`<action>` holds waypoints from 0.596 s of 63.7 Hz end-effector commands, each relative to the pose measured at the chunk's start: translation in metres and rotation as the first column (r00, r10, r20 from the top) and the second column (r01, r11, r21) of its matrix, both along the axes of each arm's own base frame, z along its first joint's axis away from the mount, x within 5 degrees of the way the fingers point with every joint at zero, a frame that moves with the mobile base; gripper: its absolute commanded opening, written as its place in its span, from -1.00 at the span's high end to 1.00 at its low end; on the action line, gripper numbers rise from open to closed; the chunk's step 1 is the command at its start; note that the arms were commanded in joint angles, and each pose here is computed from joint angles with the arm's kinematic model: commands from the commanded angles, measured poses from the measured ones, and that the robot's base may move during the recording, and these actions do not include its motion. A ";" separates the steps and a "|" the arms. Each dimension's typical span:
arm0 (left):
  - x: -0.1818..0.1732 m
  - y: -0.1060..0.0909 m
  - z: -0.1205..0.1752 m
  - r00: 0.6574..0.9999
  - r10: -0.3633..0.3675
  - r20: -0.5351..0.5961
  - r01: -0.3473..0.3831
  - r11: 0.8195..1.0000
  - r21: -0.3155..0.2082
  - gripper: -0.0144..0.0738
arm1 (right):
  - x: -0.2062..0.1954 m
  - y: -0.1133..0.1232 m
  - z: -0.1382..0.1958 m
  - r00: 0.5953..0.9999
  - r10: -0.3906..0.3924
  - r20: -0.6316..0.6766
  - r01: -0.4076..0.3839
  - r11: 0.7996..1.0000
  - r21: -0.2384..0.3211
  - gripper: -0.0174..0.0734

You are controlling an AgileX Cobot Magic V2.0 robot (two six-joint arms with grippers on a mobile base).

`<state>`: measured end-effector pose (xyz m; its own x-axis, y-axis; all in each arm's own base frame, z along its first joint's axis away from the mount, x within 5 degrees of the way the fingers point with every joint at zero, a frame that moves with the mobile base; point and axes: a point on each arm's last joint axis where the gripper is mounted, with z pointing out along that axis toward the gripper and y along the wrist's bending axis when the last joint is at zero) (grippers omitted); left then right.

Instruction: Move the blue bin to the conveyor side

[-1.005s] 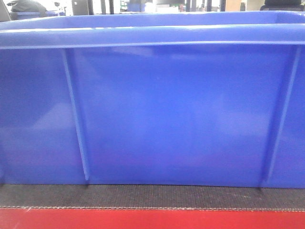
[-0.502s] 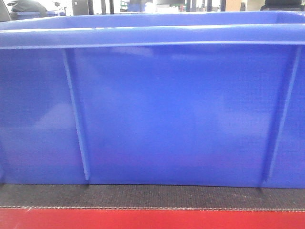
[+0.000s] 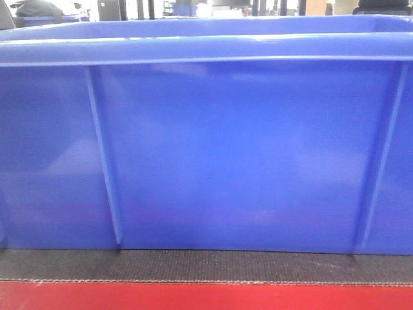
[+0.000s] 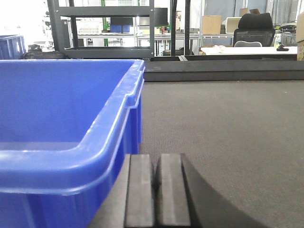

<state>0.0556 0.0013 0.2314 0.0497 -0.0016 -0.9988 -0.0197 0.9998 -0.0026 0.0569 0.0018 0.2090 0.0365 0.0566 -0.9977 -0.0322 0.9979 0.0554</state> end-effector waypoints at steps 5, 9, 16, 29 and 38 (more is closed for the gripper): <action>0.001 0.002 -0.020 0.999 0.033 0.020 -0.033 0.999 -0.004 0.72 | -0.001 0.000 0.002 1.000 -0.004 0.029 0.004 1.000 -0.005 0.79; 0.000 0.002 -0.017 0.998 0.031 0.046 -0.030 0.999 -0.020 0.72 | -0.001 0.000 0.002 1.000 -0.004 0.029 0.004 1.000 -0.005 0.79; 0.001 0.002 -0.019 0.999 0.031 0.025 -0.031 0.999 -0.021 0.72 | -0.001 0.000 0.002 1.000 -0.004 0.029 0.004 1.000 -0.005 0.79; 0.001 0.002 -0.019 0.999 0.031 0.025 -0.031 0.999 -0.021 0.72 | -0.001 0.000 0.002 1.000 -0.004 0.029 0.004 1.000 -0.005 0.79; 0.001 0.002 -0.019 0.999 0.031 0.025 -0.031 0.999 -0.021 0.72 | -0.001 0.000 0.002 1.000 -0.004 0.029 0.004 1.000 -0.005 0.79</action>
